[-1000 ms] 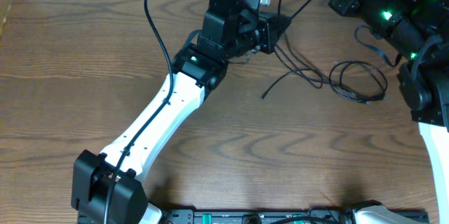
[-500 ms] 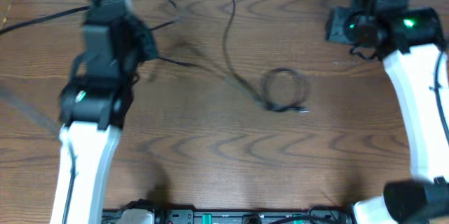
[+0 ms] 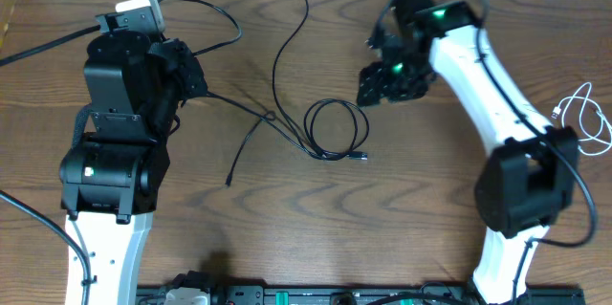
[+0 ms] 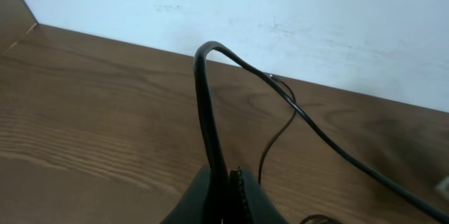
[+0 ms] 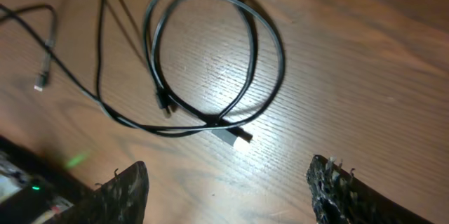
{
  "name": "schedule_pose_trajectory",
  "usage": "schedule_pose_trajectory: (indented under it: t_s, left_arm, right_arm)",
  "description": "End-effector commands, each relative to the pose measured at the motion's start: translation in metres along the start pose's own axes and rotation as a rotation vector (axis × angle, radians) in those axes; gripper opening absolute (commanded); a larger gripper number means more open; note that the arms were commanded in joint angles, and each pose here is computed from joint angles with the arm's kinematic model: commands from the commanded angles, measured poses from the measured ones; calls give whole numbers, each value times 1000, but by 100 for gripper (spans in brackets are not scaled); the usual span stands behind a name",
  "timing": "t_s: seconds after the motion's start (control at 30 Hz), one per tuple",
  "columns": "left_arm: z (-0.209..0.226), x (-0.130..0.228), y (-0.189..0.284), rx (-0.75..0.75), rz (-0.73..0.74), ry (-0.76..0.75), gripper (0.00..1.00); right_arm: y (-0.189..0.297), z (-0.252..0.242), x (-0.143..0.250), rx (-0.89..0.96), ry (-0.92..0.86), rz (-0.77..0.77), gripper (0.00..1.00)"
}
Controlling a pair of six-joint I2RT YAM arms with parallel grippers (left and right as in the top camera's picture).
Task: Untangle cables
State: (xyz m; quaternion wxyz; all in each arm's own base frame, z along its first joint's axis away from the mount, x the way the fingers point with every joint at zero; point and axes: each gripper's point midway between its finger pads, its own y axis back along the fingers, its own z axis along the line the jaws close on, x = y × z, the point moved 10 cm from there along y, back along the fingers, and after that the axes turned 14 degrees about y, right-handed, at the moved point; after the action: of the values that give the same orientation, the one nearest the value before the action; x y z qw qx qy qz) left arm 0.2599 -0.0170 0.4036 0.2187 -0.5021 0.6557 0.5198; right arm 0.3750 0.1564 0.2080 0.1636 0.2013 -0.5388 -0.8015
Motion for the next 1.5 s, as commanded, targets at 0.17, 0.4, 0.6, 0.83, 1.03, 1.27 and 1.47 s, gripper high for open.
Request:
schedule_pose_trajectory:
  t_s: [0.17, 0.4, 0.6, 0.83, 1.03, 1.27, 1.47]
  left_arm:
    - [0, -5, 3, -15, -24, -3, 7]
    - [0, -4, 3, -15, -23, -3, 7]
    - [1, -5, 3, -16, -24, -4, 7]
    - [4, -7, 5, -68, -57, -14, 7]
    - [5, -8, 6, -71, -63, -14, 7]
    - [36, -34, 20, -333, -273, 9, 8]
    - [75, -58, 37, -390, -381, 134, 7]
  right_arm:
    - [-69, 10, -5, 193, 81, 191, 69]
    - [-96, 16, -14, 378, 21, 168, 66]
    - [-105, 24, -16, 402, -13, 137, 63]
    - [-132, 16, 0, 407, -69, 142, 59]
    - [-126, 10, -1, 443, -74, 133, 1]
    - [-41, -50, -1, 484, -274, 10, 1]
    - [62, -103, 33, 512, -461, -181, 1]
